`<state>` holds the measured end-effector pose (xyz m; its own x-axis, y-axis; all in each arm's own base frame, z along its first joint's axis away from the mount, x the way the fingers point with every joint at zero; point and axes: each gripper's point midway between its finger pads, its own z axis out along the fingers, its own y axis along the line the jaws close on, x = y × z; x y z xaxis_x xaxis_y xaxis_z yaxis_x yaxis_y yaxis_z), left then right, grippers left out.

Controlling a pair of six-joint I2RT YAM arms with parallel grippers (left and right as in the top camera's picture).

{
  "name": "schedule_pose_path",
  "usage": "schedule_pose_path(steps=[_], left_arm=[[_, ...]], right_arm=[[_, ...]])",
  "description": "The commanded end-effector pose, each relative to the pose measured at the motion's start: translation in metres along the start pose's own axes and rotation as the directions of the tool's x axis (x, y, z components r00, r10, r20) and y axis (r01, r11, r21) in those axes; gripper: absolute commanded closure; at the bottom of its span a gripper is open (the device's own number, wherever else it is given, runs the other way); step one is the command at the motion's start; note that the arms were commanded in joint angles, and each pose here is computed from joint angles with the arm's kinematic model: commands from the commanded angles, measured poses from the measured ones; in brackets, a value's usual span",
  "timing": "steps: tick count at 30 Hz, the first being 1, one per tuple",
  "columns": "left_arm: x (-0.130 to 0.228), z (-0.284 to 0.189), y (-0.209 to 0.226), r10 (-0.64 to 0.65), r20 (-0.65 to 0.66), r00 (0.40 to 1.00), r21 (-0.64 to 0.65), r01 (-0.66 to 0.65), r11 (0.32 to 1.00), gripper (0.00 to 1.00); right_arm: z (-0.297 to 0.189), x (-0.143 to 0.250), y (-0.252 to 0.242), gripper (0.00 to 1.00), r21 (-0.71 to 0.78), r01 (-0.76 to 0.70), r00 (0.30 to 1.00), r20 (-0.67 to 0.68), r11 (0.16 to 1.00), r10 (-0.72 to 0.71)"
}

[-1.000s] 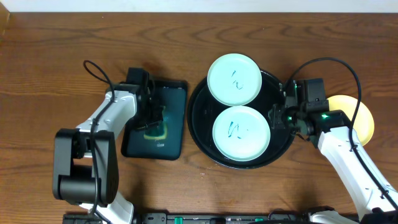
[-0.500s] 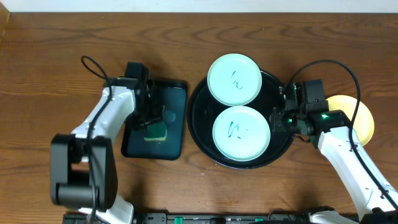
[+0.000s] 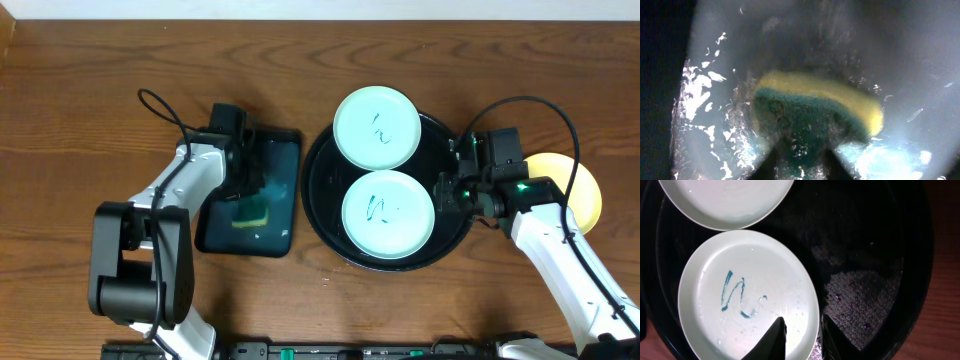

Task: Clean dirty plates on tray and stack at the side
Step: 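Grasp the sponge again with the left gripper and lift it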

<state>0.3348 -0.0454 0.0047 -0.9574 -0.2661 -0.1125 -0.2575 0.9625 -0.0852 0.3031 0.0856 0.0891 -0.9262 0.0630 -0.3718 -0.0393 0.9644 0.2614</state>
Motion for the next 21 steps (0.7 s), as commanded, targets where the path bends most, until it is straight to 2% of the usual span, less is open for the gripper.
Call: schedule_pose_path(steps=[1, 7, 8, 9, 10, 12, 16, 21], left_arm=[[0.023, 0.023, 0.007, -0.01, -0.097, 0.995, -0.023, 0.008, 1.0, 0.92], [0.008, -0.005, -0.006, -0.005, -0.048, 0.999, 0.031, 0.007, 1.0, 0.92], [0.004, -0.013, -0.008, -0.004, -0.033, 0.999, 0.037, 0.005, 0.999, 0.78], [0.001, -0.021, -0.01, -0.003, -0.018, 1.0, 0.044, 0.004, 0.999, 0.56], [-0.001, -0.029, -0.011, -0.003, -0.005, 1.0, 0.049, 0.003, 0.999, 0.47], [0.0, -0.044, -0.011, -0.002, 0.008, 1.0, 0.055, 0.002, 0.998, 0.36], [0.019, -0.066, -0.006, -0.003, -0.024, 1.0, 0.049, 0.005, 0.999, 0.35], [0.039, -0.058, -0.001, 0.006, -0.089, 0.996, 0.024, -0.004, 1.0, 0.43]], right_arm=[[-0.003, -0.004, 0.003, 0.78, -0.003, 0.013, 1.0, 0.009, 1.0, -0.013], [-0.003, -0.003, 0.003, 0.79, -0.003, 0.013, 1.0, 0.007, 1.0, -0.012], [-0.003, -0.003, 0.003, 0.79, -0.002, 0.012, 1.0, 0.005, 1.0, -0.012], [-0.003, -0.002, 0.003, 0.79, -0.002, 0.012, 1.0, 0.003, 1.0, -0.012], [-0.003, -0.001, 0.002, 0.8, -0.001, 0.011, 1.0, -0.001, 1.0, -0.011], [-0.003, 0.001, 0.002, 0.8, 0.002, 0.009, 1.0, -0.01, 1.0, -0.009], [-0.003, 0.003, 0.001, 0.8, 0.003, 0.008, 1.0, -0.017, 1.0, -0.008], [-0.003, 0.002, 0.002, 0.8, 0.002, 0.009, 1.0, -0.013, 1.0, -0.009]])
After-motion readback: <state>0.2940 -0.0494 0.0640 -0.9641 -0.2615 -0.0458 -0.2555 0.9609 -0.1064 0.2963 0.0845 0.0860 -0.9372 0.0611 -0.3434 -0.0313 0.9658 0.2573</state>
